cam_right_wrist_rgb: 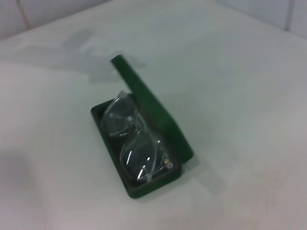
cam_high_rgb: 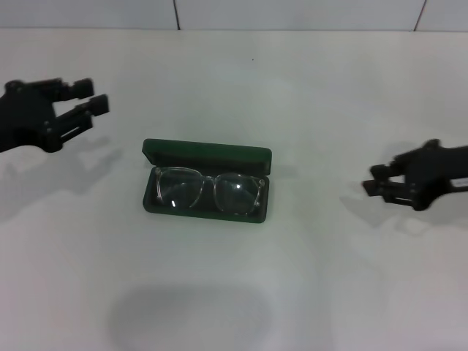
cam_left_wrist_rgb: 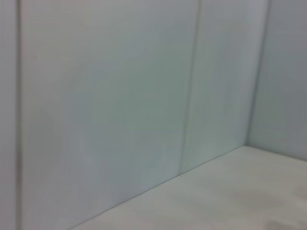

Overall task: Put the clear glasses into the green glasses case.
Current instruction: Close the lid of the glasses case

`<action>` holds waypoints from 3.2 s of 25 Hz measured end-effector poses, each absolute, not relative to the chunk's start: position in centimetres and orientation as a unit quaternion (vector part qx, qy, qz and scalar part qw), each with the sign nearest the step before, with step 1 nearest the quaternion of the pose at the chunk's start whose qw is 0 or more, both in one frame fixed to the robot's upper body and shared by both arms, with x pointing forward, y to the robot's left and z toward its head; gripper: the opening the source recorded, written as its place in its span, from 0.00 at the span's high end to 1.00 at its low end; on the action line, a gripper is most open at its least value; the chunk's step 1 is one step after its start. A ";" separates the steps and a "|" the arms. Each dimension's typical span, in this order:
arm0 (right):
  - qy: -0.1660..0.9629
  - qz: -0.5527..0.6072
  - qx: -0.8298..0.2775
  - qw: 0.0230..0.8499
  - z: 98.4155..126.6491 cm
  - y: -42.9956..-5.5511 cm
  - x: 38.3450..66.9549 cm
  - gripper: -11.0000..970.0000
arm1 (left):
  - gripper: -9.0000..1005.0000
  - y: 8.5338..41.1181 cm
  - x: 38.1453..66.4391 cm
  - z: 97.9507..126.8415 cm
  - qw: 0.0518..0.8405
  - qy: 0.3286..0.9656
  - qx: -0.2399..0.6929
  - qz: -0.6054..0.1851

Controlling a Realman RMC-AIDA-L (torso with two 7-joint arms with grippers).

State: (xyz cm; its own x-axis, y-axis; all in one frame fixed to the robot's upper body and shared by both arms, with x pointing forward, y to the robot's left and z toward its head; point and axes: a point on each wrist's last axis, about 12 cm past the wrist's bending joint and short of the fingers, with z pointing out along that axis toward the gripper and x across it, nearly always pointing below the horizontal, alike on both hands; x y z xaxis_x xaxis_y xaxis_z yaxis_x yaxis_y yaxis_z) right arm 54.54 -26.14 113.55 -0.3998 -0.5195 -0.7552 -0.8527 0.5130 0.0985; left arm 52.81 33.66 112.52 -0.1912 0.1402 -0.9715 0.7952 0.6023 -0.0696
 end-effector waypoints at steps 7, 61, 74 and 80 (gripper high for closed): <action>0.798 0.276 -0.386 0.371 113.3 -27.9 53.0 0.69 | 0.64 30.4 54.3 112.7 0.531 0.683 0.367 -0.342; 0.788 0.320 -0.354 0.390 110.7 -29.3 51.5 0.66 | 0.82 22.8 57.1 106.8 0.452 0.724 0.391 -0.343; 0.781 0.320 -0.363 0.395 111.1 -29.1 51.9 0.65 | 0.82 23.9 54.5 105.4 0.447 0.715 0.394 -0.365; 0.779 0.320 -0.367 0.397 111.3 -28.9 52.2 0.65 | 0.82 23.5 53.4 104.3 0.437 0.718 0.390 -0.376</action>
